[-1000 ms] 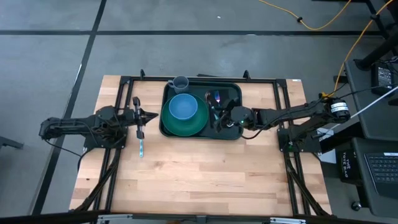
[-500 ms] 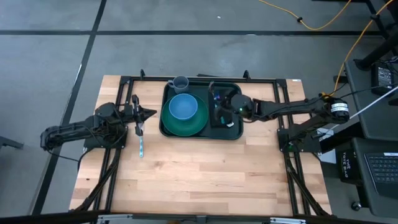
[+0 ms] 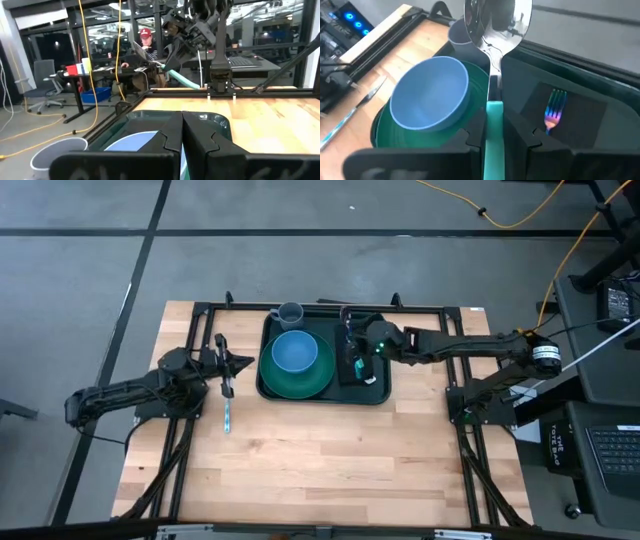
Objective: Set up tray
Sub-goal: Put the green spoon on top of the black napkin to the left of the purple fork
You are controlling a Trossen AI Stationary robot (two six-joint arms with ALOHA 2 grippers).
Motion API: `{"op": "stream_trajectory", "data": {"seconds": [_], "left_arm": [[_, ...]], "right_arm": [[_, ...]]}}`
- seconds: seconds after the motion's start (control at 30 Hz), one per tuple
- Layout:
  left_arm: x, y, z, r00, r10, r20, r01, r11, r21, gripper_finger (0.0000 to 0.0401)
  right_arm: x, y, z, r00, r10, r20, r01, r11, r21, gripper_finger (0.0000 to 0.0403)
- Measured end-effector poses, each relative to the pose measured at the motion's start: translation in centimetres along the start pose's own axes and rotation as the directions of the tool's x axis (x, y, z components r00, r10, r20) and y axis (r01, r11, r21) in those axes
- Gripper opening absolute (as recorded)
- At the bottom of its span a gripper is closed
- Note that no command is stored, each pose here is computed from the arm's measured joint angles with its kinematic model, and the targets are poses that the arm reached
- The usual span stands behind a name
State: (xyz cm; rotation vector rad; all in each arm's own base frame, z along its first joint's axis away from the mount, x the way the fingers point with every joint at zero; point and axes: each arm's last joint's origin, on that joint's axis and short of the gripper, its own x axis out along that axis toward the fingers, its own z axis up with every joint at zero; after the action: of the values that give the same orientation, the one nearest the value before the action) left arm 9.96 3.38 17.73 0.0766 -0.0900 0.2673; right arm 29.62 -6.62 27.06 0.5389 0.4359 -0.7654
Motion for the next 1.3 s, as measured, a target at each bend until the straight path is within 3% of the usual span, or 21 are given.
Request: {"op": "stream_trajectory", "data": {"seconds": [0.13, 0.3, 0.43, 0.7, 0.93, 1.3], "left_arm": [[0.0, 0.1, 0.0, 1.000, 0.003, -0.005, -0.003, 1.000, -0.008, 0.0005], [0.0, 0.0, -0.1, 1.000, 0.002, -0.007, -0.002, 1.000, -0.009, 0.0005], [0.0, 0.0, -0.1, 1.000, 0.002, -0.015, -0.002, 1.000, -0.009, 0.0006], [0.0, 0.0, -0.2, 1.000, 0.002, -0.024, -0.002, 1.000, -0.010, 0.0006], [0.0, 0.0, -0.4, 0.999, 0.001, -0.041, -0.001, 1.000, -0.011, 0.0006], [0.0, 0.0, -0.6, 0.998, 0.001, -0.057, -0.001, 1.000, -0.013, 0.0006]], "right_arm": [[0.1, 0.6, 0.9, 0.999, -0.027, -0.032, 0.028, 0.999, 0.030, 0.0047], [2.0, 1.4, 2.0, 0.974, -0.112, -0.195, 0.125, 0.990, 0.057, 0.0047], [4.7, 1.5, 2.9, 0.916, -0.198, -0.349, 0.230, 0.972, 0.050, 0.0047], [10.5, 0.7, 2.8, 0.823, -0.205, -0.530, 0.281, 0.958, 0.065, 0.0047], [12.5, -0.9, 1.7, 0.773, -0.257, -0.580, 0.392, 0.912, 0.118, 0.0047], [13.7, -1.2, 0.9, 0.769, -0.297, -0.566, 0.450, 0.881, 0.148, 0.0047]]}}
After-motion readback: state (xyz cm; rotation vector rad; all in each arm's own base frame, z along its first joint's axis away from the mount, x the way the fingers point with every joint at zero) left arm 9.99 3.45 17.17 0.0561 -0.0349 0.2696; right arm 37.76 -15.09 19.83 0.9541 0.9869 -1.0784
